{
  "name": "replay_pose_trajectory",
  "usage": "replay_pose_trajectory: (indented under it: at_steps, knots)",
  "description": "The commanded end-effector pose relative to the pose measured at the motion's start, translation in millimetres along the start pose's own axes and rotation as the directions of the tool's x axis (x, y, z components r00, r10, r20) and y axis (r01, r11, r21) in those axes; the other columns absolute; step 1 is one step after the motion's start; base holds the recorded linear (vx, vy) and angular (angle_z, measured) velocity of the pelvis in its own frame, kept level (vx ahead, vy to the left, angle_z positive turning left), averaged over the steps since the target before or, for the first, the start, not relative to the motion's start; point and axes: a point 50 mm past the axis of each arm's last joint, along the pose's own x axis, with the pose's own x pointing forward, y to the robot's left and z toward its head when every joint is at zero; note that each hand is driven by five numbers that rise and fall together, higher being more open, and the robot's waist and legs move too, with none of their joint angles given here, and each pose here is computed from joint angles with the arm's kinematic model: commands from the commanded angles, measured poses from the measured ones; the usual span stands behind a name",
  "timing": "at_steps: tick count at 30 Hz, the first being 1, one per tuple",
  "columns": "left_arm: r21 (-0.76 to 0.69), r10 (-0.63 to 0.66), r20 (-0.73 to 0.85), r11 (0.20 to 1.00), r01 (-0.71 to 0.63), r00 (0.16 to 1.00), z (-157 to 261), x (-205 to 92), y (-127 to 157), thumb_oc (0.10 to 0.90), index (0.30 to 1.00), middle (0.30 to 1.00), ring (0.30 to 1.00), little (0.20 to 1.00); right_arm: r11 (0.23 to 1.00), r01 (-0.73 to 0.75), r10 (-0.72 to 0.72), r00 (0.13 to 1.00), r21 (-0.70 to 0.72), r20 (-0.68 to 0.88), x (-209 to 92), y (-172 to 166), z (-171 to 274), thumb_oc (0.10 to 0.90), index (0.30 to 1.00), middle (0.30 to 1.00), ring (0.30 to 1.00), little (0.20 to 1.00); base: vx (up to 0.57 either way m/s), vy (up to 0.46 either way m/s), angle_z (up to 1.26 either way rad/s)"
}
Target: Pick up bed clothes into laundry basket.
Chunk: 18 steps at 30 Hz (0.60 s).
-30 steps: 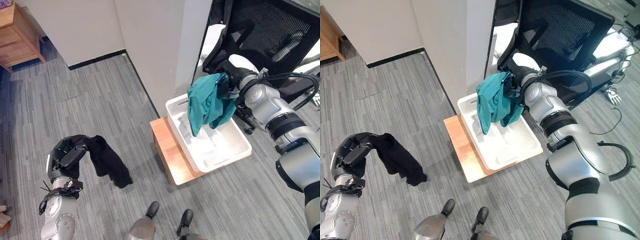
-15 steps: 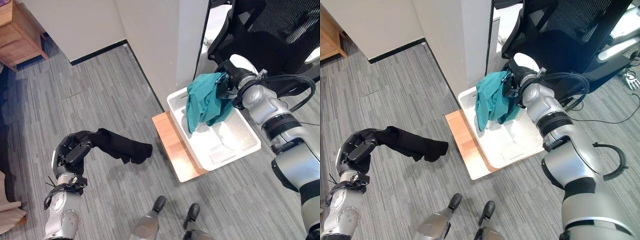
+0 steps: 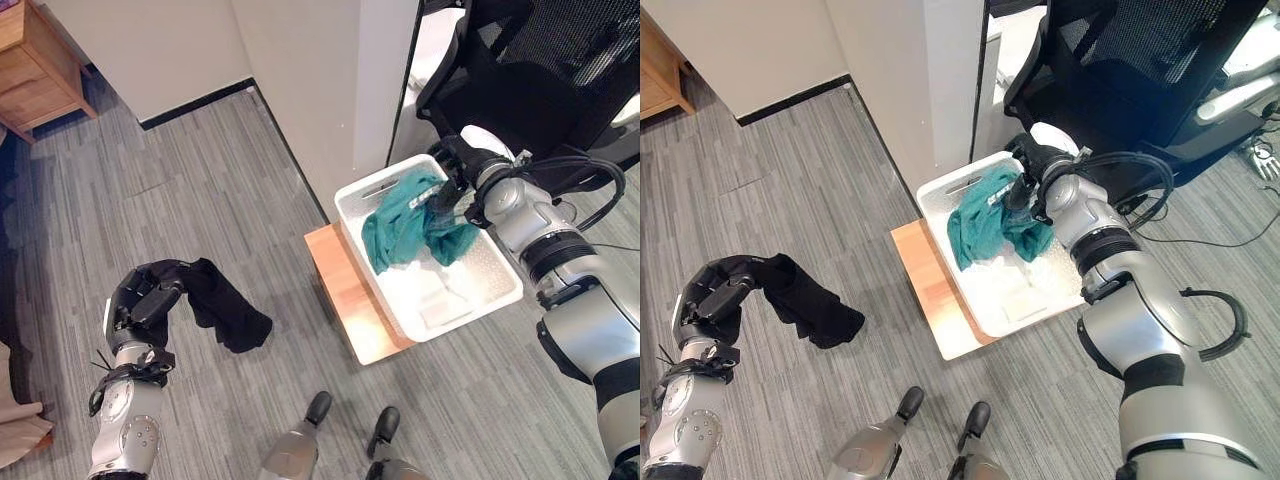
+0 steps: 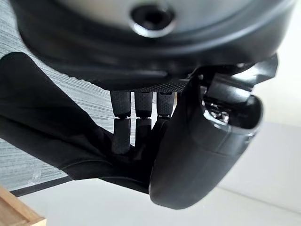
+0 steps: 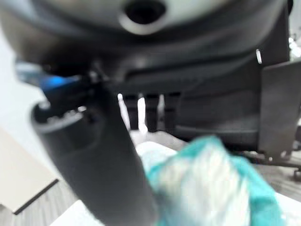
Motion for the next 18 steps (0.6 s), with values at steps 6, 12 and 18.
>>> replay_pose_trajectory:
  at_steps: [6, 12, 18]
  knots:
    - [-0.003, -0.117, 0.299, 0.992, 0.123, 0.947, 63.4, 11.6, -24.4, 0.4, 0.3, 0.3, 0.3, 0.3, 0.975, 0.22, -0.202, 0.932, -0.029, 0.3, -10.9, -75.6, 83.6, 0.8, 0.9, 0.9, 0.9, 0.9, -0.01, 0.001, -0.02]
    - [0.002, -0.1, 0.338, 0.994, 0.105, 0.936, 73.4, 13.5, -21.1, 0.4, 0.3, 0.3, 0.3, 0.3, 0.965, 0.263, -0.248, 0.88, 0.02, 0.405, -27.0, -96.7, 97.4, 0.8, 0.9, 0.9, 0.9, 0.9, -0.02, 0.001, -0.05]
    - [0.032, -0.091, 0.399, 0.996, 0.085, 0.912, 91.0, 15.4, -18.6, 0.4, 0.3, 0.3, 0.3, 0.3, 0.953, 0.277, -0.302, 0.834, 0.123, 0.461, -47.8, -114.0, 85.3, 0.8, 0.9, 0.9, 0.9, 0.9, -0.01, -0.005, -0.04]
